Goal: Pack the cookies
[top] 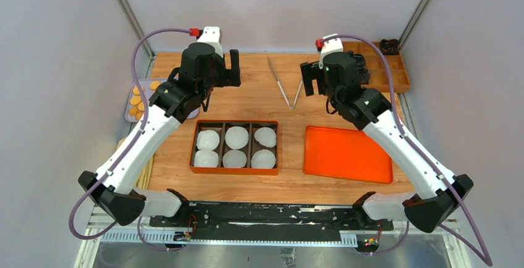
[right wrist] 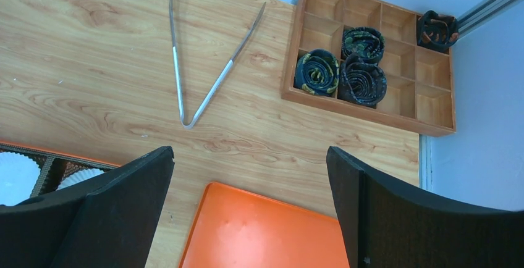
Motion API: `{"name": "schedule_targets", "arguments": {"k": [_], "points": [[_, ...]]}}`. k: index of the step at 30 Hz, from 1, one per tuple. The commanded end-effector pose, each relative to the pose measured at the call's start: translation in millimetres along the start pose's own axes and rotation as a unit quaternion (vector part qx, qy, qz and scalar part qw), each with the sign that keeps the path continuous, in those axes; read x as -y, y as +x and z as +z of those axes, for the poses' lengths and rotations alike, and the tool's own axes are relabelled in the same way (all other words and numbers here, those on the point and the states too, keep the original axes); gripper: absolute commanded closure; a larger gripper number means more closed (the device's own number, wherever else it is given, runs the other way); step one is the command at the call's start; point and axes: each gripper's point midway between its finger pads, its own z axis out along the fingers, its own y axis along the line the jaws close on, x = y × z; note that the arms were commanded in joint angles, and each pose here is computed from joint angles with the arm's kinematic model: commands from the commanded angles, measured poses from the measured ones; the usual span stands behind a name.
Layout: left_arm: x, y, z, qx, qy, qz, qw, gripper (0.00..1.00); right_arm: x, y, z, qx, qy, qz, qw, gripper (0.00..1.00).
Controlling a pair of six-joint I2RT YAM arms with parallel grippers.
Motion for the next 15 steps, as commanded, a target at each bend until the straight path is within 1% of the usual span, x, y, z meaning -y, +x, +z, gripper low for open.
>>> {"name": "schedule_targets", "arguments": {"k": [1, 9, 12, 13, 15], "points": [[-5, -6, -5, 0.017, -0.01, 0.003, 1.0, 0.06, -2, 3, -1, -0.004, -0.003, 0.008, 1.0, 0.0], [-4, -4, -2, 0.016, -0.009, 0.006, 1.0, 0.05, 12, 8, 1, -0.003, 0.043, 0.02, 0.999, 0.0], [3, -6, 3, 0.015, 0.006, 0.011, 1.0, 0.05, 19, 8, 4, -0.006, 0.066, 0.021, 0.998, 0.0], [7, -7, 6, 0.014, 0.015, 0.013, 1.0, 0.05, 20, 7, 5, -0.006, 0.068, 0.027, 0.997, 0.0], [11, -10, 10, 0.011, 0.018, 0.012, 1.0, 0.06, 14, 7, 8, -0.009, 0.044, 0.021, 0.999, 0.0]]}}
